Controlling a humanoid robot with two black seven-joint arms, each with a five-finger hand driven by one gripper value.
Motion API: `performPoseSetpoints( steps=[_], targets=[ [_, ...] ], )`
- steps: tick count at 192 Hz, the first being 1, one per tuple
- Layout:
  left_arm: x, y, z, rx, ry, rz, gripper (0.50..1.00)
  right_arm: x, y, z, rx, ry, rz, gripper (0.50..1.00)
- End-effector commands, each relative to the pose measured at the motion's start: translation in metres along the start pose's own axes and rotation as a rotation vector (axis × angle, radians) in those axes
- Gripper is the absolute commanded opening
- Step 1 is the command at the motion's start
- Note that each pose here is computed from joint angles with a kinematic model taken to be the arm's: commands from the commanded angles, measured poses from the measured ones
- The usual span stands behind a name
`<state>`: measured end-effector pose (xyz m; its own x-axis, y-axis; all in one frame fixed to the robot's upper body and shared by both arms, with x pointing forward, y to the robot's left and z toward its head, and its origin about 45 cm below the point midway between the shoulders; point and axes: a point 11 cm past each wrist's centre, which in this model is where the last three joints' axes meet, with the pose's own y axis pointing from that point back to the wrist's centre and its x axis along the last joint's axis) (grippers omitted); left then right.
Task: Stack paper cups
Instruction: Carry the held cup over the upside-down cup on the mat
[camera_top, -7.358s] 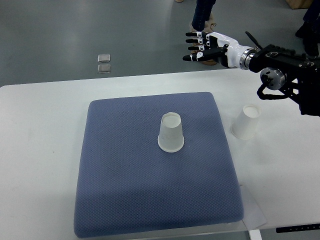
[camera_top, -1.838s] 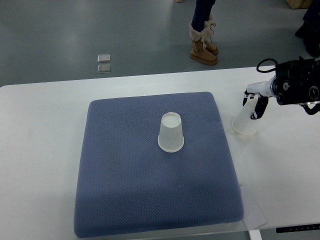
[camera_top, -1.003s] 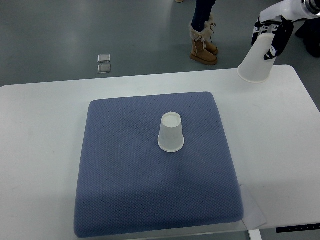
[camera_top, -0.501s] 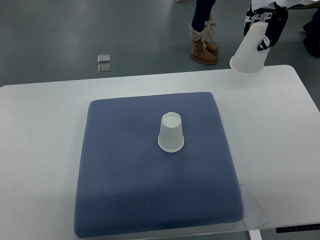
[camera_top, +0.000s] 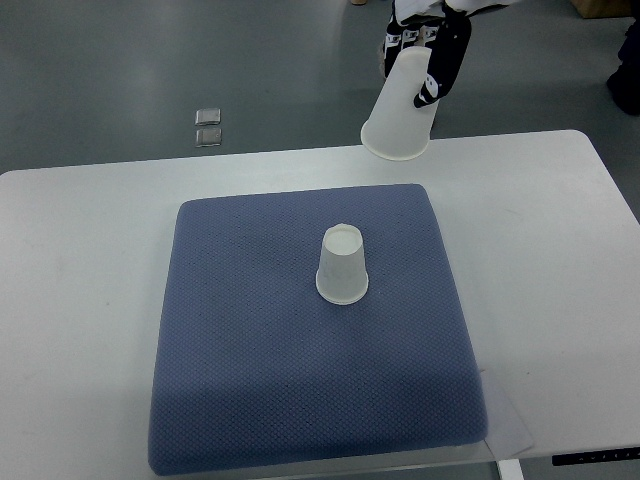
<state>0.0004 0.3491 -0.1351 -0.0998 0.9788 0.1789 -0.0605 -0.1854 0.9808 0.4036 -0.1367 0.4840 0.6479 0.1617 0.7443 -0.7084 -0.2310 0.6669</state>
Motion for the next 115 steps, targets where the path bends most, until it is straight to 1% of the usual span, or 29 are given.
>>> performPoseSetpoints(
  steps=[1,29,74,115],
  targets=[
    [0.000,0.000,0.001,-0.001,0.000,0.000,1.000,-0.004,-0.003,-0.017,0.021,0.031,-0.030,0.662],
    [0.000,0.000,0.000,0.000,0.000,0.000,1.000,-0.014,-0.008,-0.038,0.036,0.082,-0.089,0.662],
    [0.000,0.000,0.001,-0.001,0.000,0.000,1.000,-0.019,-0.014,-0.080,0.089,0.104,-0.111,0.662],
    [0.000,0.000,0.001,-0.001,0.000,0.000,1.000,-0.023,-0.023,-0.094,0.101,0.112,-0.115,0.662]
  ],
)
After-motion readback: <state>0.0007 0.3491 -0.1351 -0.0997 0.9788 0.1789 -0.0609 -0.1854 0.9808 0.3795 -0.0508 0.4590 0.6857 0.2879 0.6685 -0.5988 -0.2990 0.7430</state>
